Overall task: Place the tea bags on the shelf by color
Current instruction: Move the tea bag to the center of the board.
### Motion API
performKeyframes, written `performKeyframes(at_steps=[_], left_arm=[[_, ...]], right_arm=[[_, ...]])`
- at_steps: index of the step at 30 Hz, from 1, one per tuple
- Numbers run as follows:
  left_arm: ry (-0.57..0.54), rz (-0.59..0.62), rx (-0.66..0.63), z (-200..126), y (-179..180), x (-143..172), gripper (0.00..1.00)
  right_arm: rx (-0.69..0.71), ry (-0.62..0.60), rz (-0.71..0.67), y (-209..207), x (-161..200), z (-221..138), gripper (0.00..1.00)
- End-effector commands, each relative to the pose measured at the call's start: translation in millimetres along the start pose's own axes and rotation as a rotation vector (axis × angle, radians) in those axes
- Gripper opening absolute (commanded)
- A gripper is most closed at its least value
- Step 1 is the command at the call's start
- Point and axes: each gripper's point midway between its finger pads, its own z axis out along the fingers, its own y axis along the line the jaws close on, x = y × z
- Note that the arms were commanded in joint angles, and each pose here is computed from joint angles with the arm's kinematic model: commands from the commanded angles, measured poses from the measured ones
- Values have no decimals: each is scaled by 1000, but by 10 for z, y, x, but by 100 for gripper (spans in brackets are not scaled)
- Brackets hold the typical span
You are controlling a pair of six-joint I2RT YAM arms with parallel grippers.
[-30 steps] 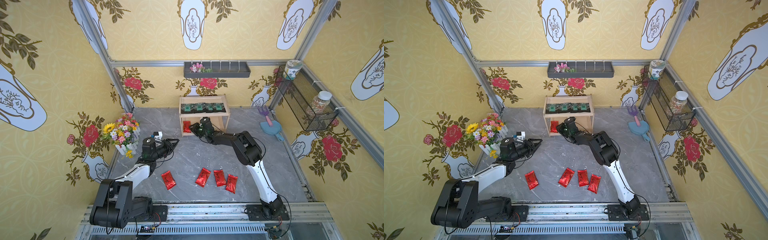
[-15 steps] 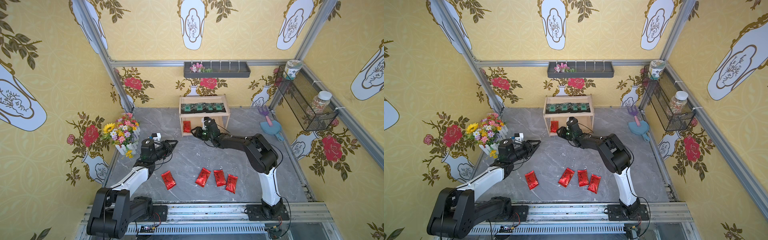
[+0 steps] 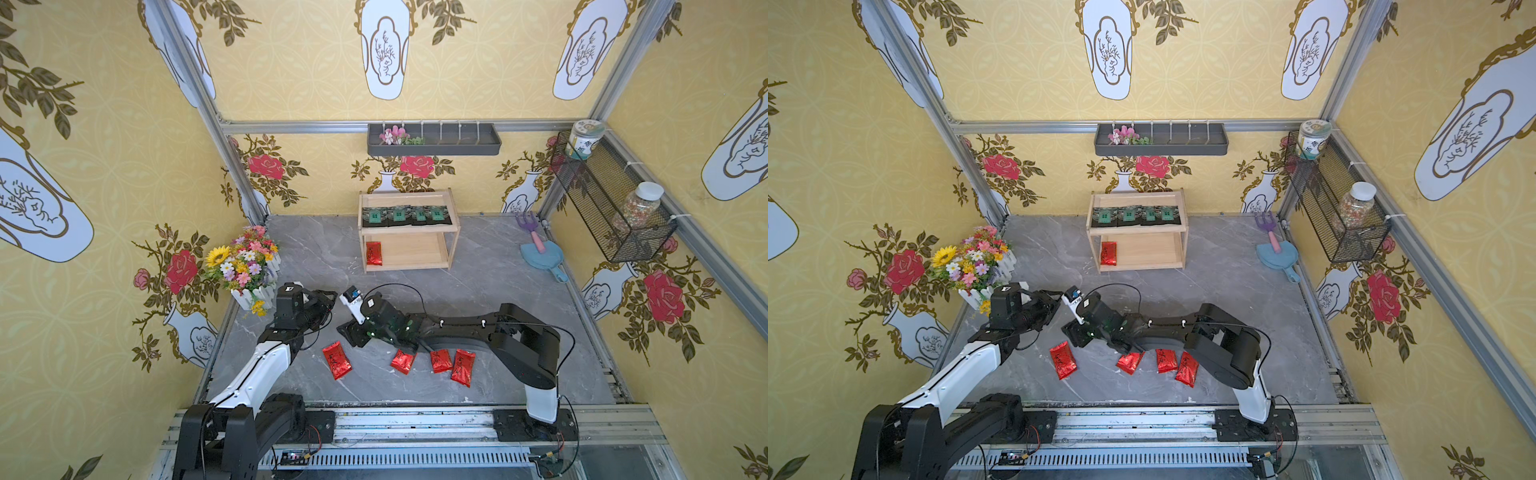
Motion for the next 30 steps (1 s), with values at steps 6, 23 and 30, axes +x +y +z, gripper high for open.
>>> performKeyframes(at_steps=[6, 23, 30], left_arm=[[-87, -61, -128, -85, 295, -136, 50], [-101, -94, -147, -80, 443, -157, 58], [-61, -83, -119, -8, 416, -105, 58]], right_arm=[[4, 118, -357, 588, 402, 214, 93], [101, 239, -220, 79, 671, 439, 99], [124, 234, -141, -261, 640, 407, 94]])
